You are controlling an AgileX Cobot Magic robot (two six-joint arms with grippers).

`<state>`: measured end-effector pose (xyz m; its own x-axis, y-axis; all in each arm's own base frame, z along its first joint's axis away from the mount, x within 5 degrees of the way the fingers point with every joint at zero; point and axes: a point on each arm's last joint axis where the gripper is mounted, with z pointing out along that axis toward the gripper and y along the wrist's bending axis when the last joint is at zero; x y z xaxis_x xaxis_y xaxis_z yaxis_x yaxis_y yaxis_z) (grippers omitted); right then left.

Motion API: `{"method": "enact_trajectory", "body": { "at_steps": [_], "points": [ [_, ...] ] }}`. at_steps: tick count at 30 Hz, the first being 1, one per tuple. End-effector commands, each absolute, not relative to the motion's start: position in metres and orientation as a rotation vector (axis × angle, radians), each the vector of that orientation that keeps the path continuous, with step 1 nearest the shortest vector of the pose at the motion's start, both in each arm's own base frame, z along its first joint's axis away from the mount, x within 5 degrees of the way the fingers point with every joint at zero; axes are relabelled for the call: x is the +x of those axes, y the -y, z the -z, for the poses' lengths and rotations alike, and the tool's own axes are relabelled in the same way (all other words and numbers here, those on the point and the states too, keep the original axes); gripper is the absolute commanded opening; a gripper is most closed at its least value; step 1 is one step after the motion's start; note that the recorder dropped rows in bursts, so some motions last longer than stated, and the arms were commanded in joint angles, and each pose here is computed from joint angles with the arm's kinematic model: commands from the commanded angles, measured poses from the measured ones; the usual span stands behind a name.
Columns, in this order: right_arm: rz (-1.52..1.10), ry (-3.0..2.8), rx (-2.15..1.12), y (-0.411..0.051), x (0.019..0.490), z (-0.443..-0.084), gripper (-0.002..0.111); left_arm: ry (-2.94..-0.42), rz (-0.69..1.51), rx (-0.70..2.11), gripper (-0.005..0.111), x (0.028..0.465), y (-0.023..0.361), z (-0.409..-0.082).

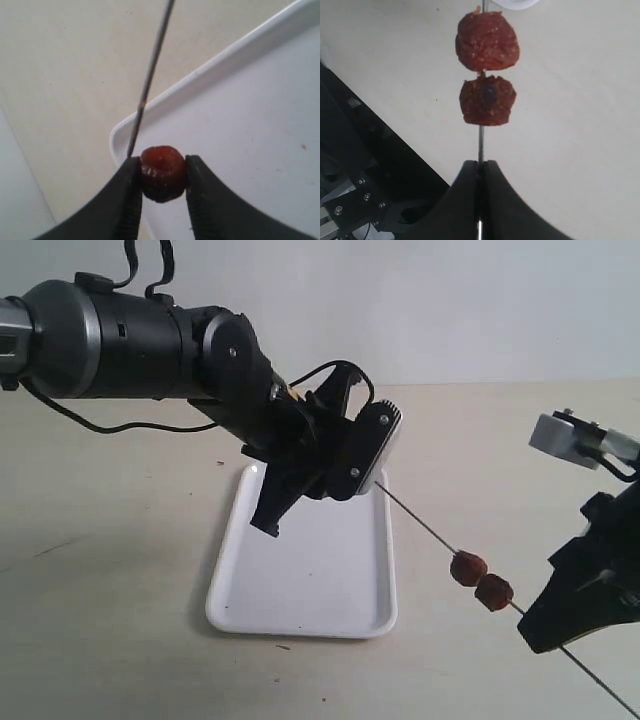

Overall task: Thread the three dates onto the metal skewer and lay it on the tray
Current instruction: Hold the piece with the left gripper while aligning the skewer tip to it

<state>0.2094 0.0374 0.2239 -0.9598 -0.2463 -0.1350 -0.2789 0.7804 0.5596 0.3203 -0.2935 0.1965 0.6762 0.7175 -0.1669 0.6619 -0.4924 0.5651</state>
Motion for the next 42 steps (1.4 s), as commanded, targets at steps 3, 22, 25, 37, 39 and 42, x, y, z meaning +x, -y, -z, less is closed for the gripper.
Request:
{"method": "enact_trajectory", "body": {
  "at_steps": [3, 22, 25, 37, 39, 42],
  "points": [
    [-0.943, -2.913, -0.451, -0.038, 0.209, -0.225, 0.000, -1.062, -0.103, 2.277, 0.030, 0.319, 0.293, -0.200],
    [-0.951, -2.909, -0.443, -0.039, 0.209, -0.225, 0.000, -1.082, -0.144, 2.244, 0.030, 0.328, 0.285, -0.201],
    [-0.959, -2.902, -0.443, -0.039, 0.209, -0.225, 0.000, -1.082, -0.146, 2.241, 0.030, 0.329, 0.285, -0.201],
    [-0.993, -2.884, -0.419, -0.041, 0.210, -0.227, 0.000, -1.051, -0.176, 2.234, 0.030, 0.330, 0.286, -0.202],
    [-0.996, -2.887, -0.417, -0.041, 0.211, -0.226, 0.000, -1.042, -0.186, 2.230, 0.030, 0.331, 0.286, -0.203],
    [-1.018, -2.918, -0.403, -0.041, 0.214, -0.218, 0.000, -1.037, -0.191, 2.230, 0.030, 0.331, 0.286, -0.203]
  ]
}}
